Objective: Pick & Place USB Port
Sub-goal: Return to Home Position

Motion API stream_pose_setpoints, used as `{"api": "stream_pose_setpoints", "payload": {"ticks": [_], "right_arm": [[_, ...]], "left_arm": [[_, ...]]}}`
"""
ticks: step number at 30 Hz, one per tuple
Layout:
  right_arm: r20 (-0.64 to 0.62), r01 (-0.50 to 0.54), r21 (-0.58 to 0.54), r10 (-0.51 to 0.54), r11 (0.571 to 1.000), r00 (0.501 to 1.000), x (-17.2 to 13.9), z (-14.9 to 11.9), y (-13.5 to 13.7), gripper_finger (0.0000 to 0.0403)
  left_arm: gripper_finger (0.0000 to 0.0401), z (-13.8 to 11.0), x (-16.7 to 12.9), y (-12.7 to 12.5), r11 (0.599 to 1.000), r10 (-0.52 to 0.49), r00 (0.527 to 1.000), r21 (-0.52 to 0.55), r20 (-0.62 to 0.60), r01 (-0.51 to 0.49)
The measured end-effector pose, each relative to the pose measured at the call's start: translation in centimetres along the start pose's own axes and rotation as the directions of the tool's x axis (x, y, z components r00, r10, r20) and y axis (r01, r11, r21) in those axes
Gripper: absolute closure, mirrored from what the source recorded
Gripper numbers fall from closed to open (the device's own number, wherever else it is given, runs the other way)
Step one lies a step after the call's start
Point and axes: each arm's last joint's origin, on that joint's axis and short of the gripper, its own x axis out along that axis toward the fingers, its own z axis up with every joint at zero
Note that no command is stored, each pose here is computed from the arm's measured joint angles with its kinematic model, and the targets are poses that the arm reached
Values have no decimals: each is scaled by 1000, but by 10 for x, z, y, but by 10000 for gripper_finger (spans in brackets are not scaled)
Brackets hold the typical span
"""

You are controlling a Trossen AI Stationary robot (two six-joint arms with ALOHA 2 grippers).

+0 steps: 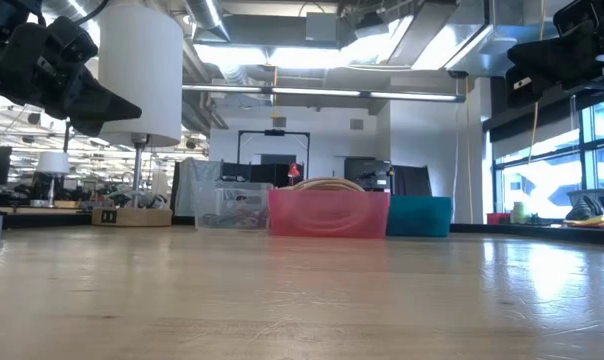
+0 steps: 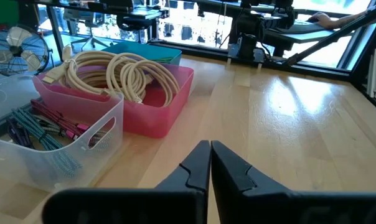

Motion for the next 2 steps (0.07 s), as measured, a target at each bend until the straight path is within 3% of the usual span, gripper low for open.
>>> {"api": "stream_pose_setpoints", "payload": {"ticks": [2], "right_arm": [[0,0,1,0,1000,1000,0,0,0,375]], "left_arm": [[393,0,0,0,1000,0,1000,0,0,0]]}}
